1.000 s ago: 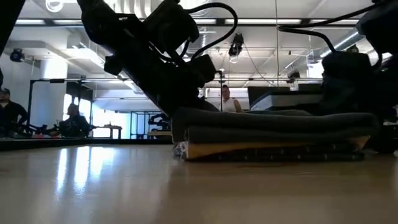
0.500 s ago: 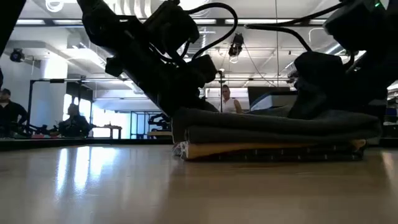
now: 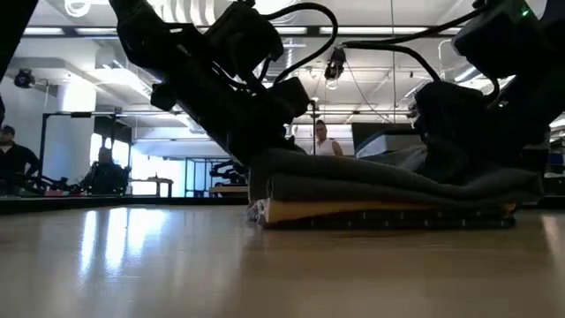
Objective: Fold towel
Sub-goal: Put the stacked kitchen towels into the blue laundry bin
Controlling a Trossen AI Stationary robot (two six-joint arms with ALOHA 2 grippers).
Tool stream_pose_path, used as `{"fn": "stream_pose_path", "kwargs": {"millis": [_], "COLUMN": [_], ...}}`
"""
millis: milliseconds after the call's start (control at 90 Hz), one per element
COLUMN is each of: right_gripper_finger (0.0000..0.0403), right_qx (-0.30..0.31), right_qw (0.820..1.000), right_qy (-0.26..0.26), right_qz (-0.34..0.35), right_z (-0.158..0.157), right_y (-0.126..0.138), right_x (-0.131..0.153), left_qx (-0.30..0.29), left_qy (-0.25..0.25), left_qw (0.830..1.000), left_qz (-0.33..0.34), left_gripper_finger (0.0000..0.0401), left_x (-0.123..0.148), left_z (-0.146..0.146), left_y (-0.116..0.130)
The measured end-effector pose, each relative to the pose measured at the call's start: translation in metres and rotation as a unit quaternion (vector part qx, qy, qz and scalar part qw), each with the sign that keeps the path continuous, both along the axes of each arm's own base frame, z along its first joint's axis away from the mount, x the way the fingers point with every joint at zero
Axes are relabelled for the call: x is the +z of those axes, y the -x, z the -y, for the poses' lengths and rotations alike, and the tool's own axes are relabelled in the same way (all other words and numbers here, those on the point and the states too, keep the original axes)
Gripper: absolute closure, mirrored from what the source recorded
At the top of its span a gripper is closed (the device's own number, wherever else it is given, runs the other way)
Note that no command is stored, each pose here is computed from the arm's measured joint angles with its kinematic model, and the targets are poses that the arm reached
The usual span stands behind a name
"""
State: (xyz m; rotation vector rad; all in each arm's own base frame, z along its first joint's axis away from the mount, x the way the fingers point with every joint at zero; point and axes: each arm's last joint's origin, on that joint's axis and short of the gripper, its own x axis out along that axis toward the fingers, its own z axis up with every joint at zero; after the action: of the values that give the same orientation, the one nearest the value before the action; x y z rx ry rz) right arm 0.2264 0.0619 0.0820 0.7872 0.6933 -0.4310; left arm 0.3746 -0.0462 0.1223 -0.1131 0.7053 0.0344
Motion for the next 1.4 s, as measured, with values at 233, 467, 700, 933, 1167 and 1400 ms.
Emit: {"fn": "stream_pose_path", "kwargs": {"millis": [233, 467, 700, 933, 1167, 1400], "right_gripper_finger": [0.0373, 0.0373, 0.0373, 0.0373, 0.0373, 0.0373], "right_qx": [0.015, 0.031, 0.089, 0.124, 0.105, 0.083], "right_qw": [0.999, 0.998, 0.986, 0.973, 0.972, 0.975], "right_qy": [0.029, 0.054, 0.113, 0.160, 0.172, 0.176], "right_qz": [0.006, -0.019, -0.087, -0.115, -0.118, -0.105], "right_z": [0.001, 0.001, -0.004, 0.004, 0.036, 0.084], "right_y": [0.000, -0.002, -0.016, -0.034, -0.045, -0.052], "right_x": [0.005, 0.024, 0.066, 0.122, 0.178, 0.234], "left_qx": [-0.003, 0.011, 0.044, 0.075, 0.081, 0.082], "left_qy": [0.004, 0.000, -0.004, 0.000, 0.000, -0.004], "left_qw": [1.000, 0.999, 0.998, 0.996, 0.996, 0.996], "left_qz": [0.015, 0.033, 0.047, 0.054, 0.033, 0.014], "left_gripper_finger": [0.0401, 0.0401, 0.0401, 0.0401, 0.0401, 0.0401], "left_x": [0.026, 0.084, 0.124, 0.142, 0.143, 0.137], "left_z": [0.002, 0.008, 0.004, 0.001, 0.001, 0.001], "left_y": [0.007, 0.034, 0.063, 0.080, 0.087, 0.088]}}
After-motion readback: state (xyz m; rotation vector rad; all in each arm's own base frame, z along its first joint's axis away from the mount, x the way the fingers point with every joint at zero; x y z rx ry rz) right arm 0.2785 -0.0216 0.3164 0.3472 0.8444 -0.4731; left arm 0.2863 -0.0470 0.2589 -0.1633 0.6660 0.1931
